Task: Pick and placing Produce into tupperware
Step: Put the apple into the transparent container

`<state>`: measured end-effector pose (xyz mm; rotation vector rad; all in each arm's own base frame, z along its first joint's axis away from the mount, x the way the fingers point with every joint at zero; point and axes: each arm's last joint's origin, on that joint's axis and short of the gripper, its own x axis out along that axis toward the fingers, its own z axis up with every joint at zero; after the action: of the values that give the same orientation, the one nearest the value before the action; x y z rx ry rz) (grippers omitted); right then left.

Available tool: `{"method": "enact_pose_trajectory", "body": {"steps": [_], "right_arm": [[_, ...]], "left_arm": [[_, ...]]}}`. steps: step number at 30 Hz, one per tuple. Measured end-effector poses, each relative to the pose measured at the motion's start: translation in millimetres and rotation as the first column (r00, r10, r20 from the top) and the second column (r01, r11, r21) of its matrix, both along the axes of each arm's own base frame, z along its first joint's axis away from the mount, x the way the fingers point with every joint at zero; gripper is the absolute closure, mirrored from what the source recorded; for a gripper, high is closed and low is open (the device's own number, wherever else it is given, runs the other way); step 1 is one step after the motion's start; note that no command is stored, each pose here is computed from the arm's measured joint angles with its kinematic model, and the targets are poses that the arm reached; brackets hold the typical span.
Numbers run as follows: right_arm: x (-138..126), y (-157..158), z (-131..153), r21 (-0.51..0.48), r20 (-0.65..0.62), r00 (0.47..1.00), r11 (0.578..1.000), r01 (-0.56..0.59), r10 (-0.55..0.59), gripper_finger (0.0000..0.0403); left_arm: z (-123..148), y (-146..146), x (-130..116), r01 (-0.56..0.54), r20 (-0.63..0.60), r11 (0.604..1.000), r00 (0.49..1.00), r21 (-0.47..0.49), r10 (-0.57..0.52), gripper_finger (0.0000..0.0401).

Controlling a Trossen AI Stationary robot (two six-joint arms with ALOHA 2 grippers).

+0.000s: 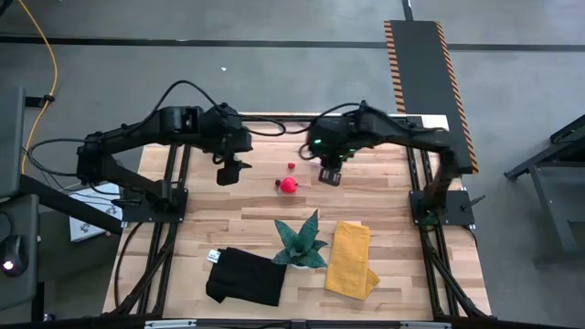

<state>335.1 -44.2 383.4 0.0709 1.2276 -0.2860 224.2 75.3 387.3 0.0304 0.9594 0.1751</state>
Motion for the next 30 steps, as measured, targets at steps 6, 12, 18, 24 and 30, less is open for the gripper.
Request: {"method": "enact_pose_trajectory", "body": {"steps": [6,12,18,24,30], "right_arm": [[-51.5,2.8,-1.3,0.096,0.288,0.939,0.981,0.167,-0.188,0.0290],[-95.2,10.2,-18.2,0.214,0.336,0.872,0.931,0.297,-0.356,0.0290],[-129.5,18.3,-38.6,0.203,0.333,0.832,0.895,0.397,-0.444,0.0290],[-153.7,21.8,-52.3,0.228,0.341,0.817,0.884,0.409,-0.466,0.0290],[-163.9,22.9,-53.4,0.225,0.389,0.815,0.902,0.369,-0.430,0.0290]], "left_arm": [[-9.2,4.5,14.6,0.006,-0.017,1.000,1.000,-0.020,-0.007,0.0128],[-24.5,12.1,34.6,-0.006,-0.060,1.000,0.998,-0.010,0.005,0.0038],[-49.6,22.3,61.9,-0.012,-0.121,1.000,0.993,-0.001,0.012,0.0003],[-77.8,28.2,82.7,-0.066,-0.193,0.994,0.980,-0.085,0.049,0.0010],[-95.3,32.1,95.3,-0.128,-0.224,0.983,0.970,-0.130,0.097,0.0008]]}}
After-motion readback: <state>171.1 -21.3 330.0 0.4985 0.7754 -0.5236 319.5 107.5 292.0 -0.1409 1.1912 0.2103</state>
